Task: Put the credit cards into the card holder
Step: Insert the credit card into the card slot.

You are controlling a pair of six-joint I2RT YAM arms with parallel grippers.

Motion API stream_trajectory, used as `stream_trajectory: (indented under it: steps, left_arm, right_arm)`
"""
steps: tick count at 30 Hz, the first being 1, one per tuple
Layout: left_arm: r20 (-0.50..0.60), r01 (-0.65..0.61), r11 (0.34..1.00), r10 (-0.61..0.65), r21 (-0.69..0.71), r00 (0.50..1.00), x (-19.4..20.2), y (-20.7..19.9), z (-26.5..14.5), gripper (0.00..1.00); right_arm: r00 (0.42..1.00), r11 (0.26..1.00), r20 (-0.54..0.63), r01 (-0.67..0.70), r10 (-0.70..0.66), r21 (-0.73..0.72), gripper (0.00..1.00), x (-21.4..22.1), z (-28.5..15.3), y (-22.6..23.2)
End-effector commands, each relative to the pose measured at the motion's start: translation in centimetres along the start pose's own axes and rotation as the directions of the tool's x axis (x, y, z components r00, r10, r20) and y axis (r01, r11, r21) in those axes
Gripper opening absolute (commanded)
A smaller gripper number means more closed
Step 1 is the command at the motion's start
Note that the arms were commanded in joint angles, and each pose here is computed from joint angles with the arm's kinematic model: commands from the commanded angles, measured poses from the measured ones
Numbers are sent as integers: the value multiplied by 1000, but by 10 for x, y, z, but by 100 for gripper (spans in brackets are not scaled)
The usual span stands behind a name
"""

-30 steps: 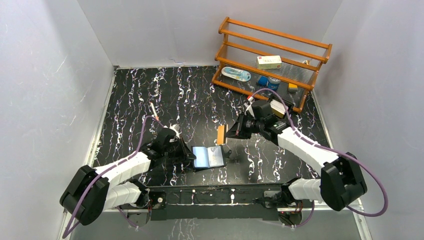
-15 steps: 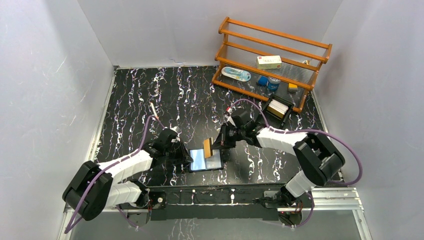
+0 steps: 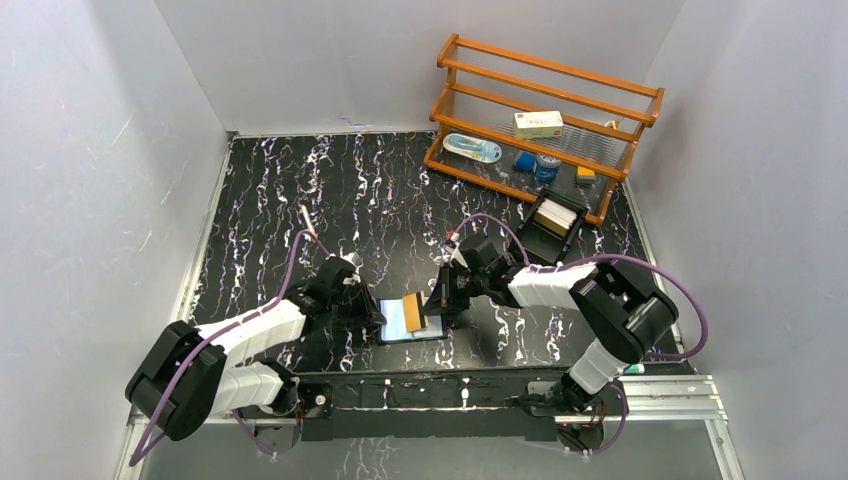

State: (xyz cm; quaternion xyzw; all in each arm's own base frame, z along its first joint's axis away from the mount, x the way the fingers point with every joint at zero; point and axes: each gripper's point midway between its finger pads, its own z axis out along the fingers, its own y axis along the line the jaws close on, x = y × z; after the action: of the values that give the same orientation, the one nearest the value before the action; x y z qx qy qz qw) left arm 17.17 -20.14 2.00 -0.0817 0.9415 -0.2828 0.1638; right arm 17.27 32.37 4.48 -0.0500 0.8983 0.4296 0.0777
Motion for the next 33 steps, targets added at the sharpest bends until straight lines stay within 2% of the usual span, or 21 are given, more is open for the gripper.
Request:
stream_trajectory:
  steps: [1, 15, 23, 29, 33]
  left_arm:
    - [-13, -2, 997, 1, -72, 1000, 7, 20, 2, 0]
    - [-25, -21, 997, 19, -70, 999, 9, 21, 3, 0]
    - [-41, -23, 996, 20, -81, 999, 11, 24, 7, 0]
    - [-33, -27, 995, 24, -99, 999, 10, 28, 5, 0]
    - [-40, -30, 995, 26, -91, 999, 10, 25, 5, 5]
  right_arm:
    - [999, 999, 30, 33, -33, -19, 0, -2, -1, 2]
    - [992, 998, 103, 70, -70, -4, 0, -1, -23, 3]
    - [1000, 989, 14, -4, 6, -147, 0, 14, -4, 11]
    - [1000, 986, 27, 4, 0, -164, 0, 15, -4, 10]
    - [999, 984, 32, 9, -3, -177, 0, 14, -4, 11]
